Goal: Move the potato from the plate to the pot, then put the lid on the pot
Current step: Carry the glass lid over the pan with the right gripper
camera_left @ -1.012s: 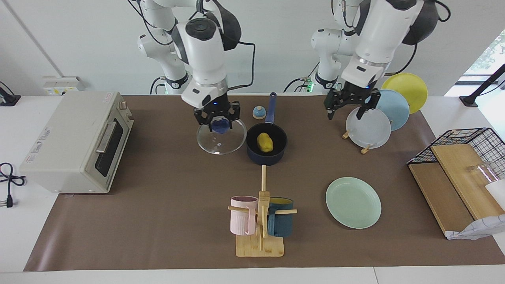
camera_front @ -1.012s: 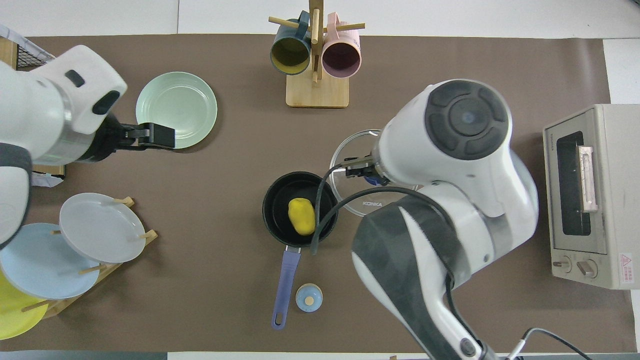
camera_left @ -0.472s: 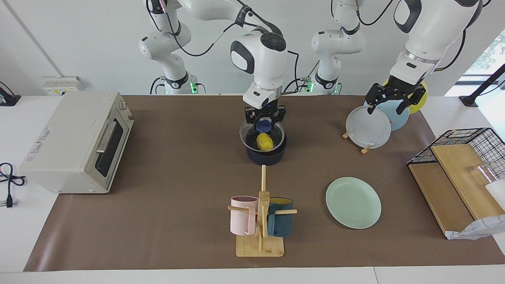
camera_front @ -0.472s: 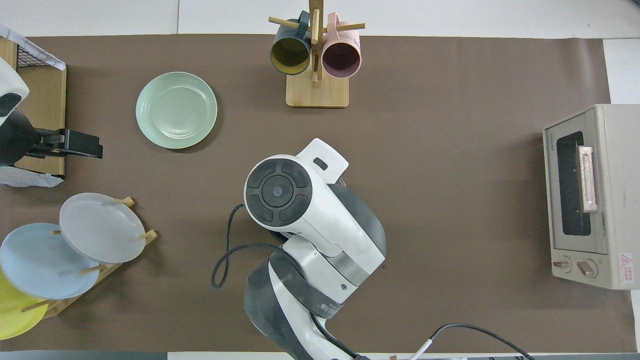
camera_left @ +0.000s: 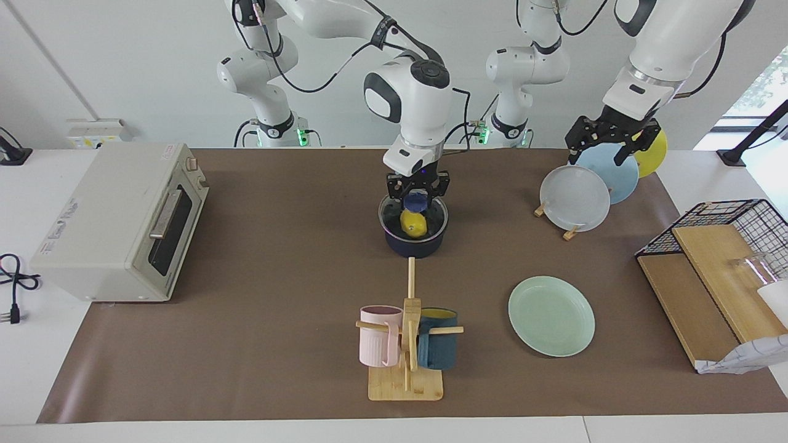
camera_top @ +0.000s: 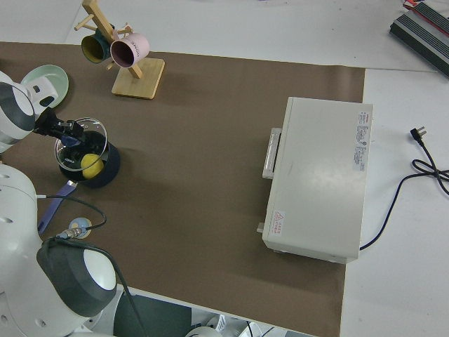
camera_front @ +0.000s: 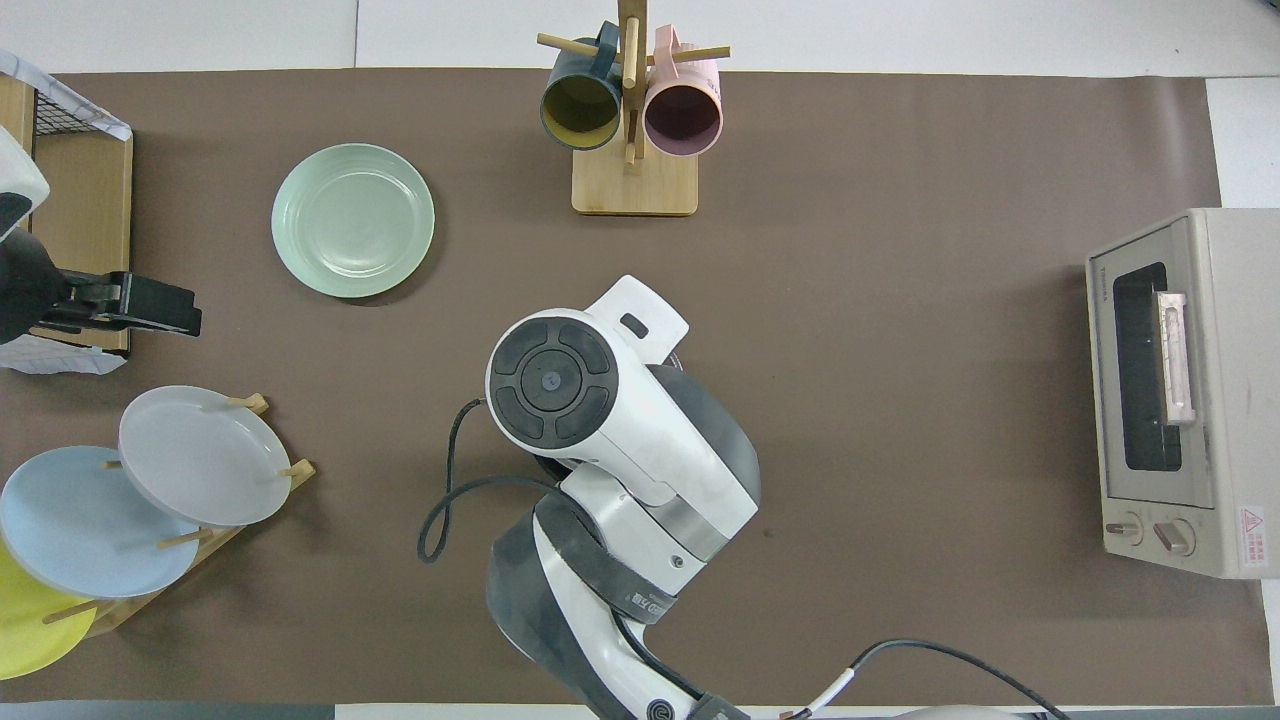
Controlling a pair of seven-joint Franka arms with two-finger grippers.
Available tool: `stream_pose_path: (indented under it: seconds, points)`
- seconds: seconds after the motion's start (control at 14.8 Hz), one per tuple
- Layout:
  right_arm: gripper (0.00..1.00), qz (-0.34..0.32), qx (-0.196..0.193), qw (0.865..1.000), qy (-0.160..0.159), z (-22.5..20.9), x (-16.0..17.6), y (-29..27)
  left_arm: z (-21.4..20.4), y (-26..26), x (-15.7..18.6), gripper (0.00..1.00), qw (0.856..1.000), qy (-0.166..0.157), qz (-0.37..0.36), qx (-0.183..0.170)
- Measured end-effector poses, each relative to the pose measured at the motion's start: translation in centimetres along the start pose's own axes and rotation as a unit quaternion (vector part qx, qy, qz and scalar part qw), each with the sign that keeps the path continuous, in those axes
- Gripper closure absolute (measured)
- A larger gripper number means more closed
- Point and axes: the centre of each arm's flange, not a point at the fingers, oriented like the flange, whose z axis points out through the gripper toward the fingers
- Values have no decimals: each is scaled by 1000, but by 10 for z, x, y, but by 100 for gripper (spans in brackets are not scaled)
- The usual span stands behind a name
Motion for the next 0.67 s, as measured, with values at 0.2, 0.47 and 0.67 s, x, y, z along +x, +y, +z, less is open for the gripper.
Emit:
stream_pose_path:
  seconds: [0.2,0.47,0.67]
  points:
    - [34,8,-2,1000,-4,16,-5,-11,-7,-2,-2,0,1000,-2,-2,0]
    - [34,9,-6,1000,-9,26,-7,-10,-3,-10,-7,0,1000,-27,-9,0]
    - [34,13,-3,1000,-15,28,-8,-10,0,-9,-10,0,999,-42,-9,0]
